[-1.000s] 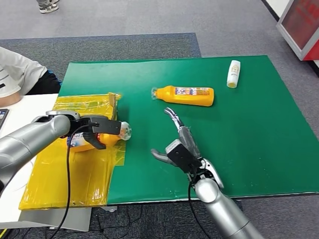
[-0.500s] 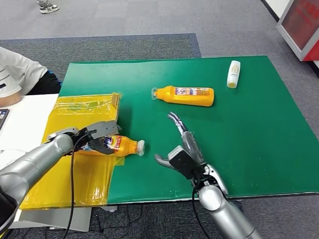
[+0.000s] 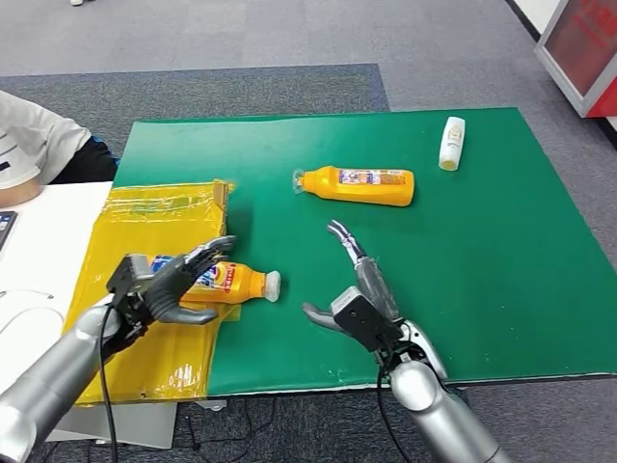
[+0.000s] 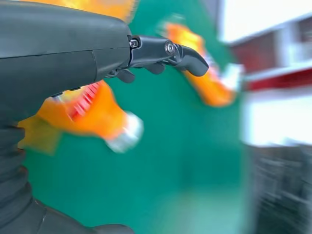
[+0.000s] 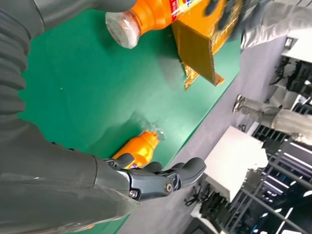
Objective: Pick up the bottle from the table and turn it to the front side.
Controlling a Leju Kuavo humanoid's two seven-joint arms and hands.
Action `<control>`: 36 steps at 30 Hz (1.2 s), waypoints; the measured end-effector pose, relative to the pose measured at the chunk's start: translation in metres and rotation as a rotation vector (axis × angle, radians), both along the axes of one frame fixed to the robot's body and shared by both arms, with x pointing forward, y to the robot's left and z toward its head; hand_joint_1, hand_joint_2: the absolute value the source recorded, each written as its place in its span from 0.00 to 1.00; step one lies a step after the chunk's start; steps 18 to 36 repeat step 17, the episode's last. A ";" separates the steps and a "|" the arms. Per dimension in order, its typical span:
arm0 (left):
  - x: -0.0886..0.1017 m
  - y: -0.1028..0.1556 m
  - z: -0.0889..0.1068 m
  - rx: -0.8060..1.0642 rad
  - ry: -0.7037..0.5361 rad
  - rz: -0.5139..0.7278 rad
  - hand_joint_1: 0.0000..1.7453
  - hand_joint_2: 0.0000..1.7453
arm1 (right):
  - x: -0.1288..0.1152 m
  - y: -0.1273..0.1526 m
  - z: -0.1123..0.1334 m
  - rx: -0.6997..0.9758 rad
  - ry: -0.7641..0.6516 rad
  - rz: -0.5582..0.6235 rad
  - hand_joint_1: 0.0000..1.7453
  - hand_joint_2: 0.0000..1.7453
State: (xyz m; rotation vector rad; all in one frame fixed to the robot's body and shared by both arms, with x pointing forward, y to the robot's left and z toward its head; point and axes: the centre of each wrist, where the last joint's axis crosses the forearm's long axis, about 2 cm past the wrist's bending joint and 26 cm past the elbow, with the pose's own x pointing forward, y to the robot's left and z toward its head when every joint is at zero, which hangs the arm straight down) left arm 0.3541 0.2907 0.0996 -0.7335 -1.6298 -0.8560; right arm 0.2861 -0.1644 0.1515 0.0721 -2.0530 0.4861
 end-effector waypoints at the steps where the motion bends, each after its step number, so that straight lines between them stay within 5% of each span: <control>1: -0.008 0.001 -0.001 -0.074 0.000 -0.027 0.00 1.00 | 0.000 0.000 0.000 0.001 -0.005 0.006 0.00 1.00; 6: -0.040 0.005 0.003 -0.288 -0.039 -0.102 0.00 1.00 | -0.001 0.000 0.003 0.002 -0.032 0.033 0.00 1.00; 15: -0.070 0.002 0.007 -0.337 -0.125 -0.031 0.00 1.00 | -0.007 0.000 0.001 0.123 0.052 0.193 0.00 1.00; 36: -0.072 0.001 0.007 -0.337 -0.138 -0.010 0.00 1.00 | -0.008 -0.001 0.000 0.175 0.081 0.243 0.00 1.00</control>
